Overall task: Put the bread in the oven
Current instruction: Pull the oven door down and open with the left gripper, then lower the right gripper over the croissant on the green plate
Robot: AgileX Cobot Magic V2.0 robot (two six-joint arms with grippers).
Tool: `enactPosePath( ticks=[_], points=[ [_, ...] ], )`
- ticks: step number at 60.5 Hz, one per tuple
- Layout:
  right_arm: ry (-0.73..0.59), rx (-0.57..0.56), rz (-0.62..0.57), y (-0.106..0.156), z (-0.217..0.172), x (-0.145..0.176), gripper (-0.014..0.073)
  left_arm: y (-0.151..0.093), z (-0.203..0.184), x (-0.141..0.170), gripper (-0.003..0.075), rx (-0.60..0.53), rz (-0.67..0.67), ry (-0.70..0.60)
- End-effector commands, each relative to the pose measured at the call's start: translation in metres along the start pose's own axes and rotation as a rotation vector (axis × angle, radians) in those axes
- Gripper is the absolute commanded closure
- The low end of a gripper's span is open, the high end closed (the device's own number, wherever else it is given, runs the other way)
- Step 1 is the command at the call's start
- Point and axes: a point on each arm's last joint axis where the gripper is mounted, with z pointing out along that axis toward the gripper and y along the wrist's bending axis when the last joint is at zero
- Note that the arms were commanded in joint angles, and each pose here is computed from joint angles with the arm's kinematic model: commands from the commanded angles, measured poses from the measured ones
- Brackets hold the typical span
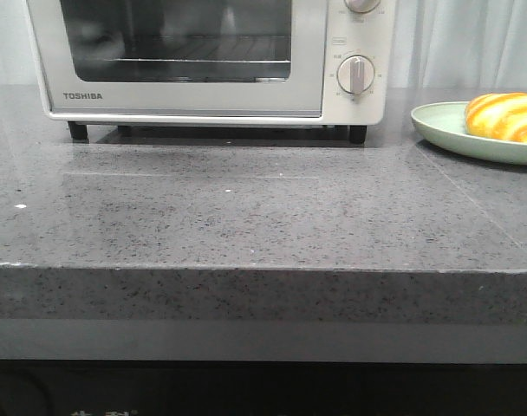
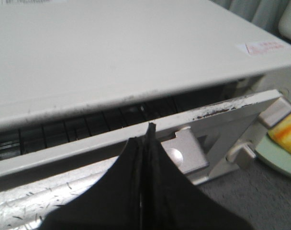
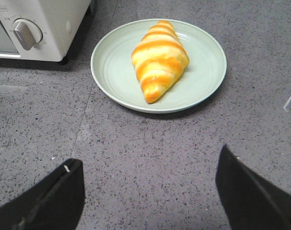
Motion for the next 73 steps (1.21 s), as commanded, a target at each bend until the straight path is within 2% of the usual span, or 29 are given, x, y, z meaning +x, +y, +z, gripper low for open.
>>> enactPosePath(
  ticks=[1, 7, 13, 17, 33, 44, 60, 73],
  points=[
    [-0.108, 0.005, -0.013, 0.0, -0.005, -0.017, 0.0013, -0.001, -0.017, 0.009, 0.0738, -0.012, 0.002, 0.195],
    [-0.108, 0.005, -0.013, 0.0, -0.005, -0.017, 0.0013, 0.0, -0.03, 0.018, 0.0738, -0.024, 0.002, 0.341],
    [-0.108, 0.005, -0.013, 0.0, -0.005, -0.017, 0.0013, 0.0, -0.05, 0.018, 0.0738, -0.025, -0.005, 0.401],
    [-0.108, 0.005, -0.013, 0.0, -0.005, -0.017, 0.0013, -0.002, -0.066, 0.013, 0.0738, -0.013, -0.022, 0.395],
    [-0.093, 0.005, -0.013, 0.0, -0.005, -0.016, 0.0013, -0.004, -0.141, -0.008, 0.0738, 0.009, -0.029, 0.264],
    [-0.088, 0.005, -0.013, 0.0, -0.005, -0.015, 0.0013, -0.002, -0.187, -0.003, 0.0738, 0.002, -0.008, 0.128],
    [-0.053, 0.003, -0.013, 0.001, -0.002, -0.03, 0.0015, 0.001, -0.228, 0.027, 0.0738, 0.013, -0.009, -0.009],
    [0.104, -0.004, -0.001, 0.003, 0.027, -0.06, 0.0015, 0.001, -0.24, 0.033, 0.0738, 0.018, -0.01, -0.044]
  ],
)
